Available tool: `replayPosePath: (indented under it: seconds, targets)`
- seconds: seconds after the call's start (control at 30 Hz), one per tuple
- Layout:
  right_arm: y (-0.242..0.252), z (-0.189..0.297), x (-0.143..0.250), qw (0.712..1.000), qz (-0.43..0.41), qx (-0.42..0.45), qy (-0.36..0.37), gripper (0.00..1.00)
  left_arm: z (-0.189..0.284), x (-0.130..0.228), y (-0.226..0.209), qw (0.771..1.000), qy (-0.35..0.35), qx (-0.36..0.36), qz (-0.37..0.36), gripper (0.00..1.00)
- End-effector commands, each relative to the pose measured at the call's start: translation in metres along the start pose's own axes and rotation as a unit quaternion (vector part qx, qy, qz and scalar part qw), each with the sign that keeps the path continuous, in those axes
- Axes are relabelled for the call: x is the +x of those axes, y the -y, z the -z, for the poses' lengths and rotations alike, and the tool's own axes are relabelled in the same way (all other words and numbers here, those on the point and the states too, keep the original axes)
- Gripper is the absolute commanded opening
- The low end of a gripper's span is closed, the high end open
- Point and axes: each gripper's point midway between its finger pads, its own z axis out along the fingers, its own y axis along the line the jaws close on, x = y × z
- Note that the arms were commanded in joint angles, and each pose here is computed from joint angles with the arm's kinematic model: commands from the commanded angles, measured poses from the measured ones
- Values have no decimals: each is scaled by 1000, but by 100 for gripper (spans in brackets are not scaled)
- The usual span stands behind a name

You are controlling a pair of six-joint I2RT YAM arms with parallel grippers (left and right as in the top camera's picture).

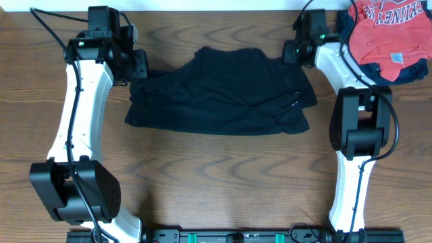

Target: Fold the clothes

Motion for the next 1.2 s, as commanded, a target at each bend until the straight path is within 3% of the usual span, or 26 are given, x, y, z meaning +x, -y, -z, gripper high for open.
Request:
replayPosePath:
  seconds: [0.0,0.33,0.77,0.97,1.17]
  targets:
    - [5,48,-29,1000,20,3,11,1,-7,5,-18,1000,-13,-15,7,6]
    - [49,114,49,983,-31,42,-175,1,0,18,-59,997,-39,-37,53,6]
    - [73,102,119,955,-52,28,-290,1,5,32,-78,994,-64,-45,79,6]
    - [71,103,111,961,-32,20,-275,23,5,33,-77,994,-66,-45,80,6]
    - [50,141,36,989,13,-9,-144,49,5,33,-77,994,-66,-45,79,6]
